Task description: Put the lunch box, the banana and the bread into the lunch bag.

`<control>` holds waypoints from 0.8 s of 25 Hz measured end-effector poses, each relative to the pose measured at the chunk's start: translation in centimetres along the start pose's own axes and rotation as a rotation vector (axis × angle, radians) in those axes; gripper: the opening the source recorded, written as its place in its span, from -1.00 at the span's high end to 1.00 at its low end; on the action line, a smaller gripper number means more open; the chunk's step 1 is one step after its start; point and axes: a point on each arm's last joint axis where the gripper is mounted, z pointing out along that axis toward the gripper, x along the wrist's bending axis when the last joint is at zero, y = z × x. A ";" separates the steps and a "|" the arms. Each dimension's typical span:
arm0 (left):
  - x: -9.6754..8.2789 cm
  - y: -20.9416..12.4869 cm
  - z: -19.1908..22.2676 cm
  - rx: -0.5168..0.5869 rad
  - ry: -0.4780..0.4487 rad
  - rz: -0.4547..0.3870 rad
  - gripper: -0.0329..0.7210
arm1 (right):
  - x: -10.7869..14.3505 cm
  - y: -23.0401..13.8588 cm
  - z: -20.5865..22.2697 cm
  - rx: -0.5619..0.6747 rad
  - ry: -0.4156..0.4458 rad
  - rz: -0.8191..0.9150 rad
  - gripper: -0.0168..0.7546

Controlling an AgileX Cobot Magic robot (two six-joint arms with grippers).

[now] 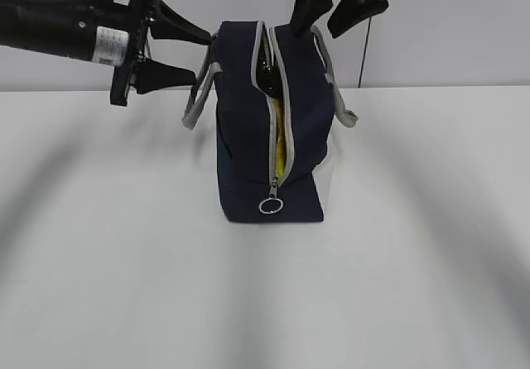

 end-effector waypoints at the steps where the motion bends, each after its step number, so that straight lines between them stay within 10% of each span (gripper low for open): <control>1: -0.6 0.2 -0.7 0.010 -0.013 0.022 -0.28 | 0.3 0.0 -1.0 -0.017 0.001 -0.006 -0.24; 11: -7.6 -2.1 -7.5 0.079 0.318 0.373 -0.28 | 6.2 -2.4 -6.8 -0.057 -0.030 -0.165 -0.28; 20: -11.1 -5.7 -8.2 0.106 0.497 0.502 -0.17 | 8.8 -7.1 -10.1 -0.015 -0.051 -0.300 -0.28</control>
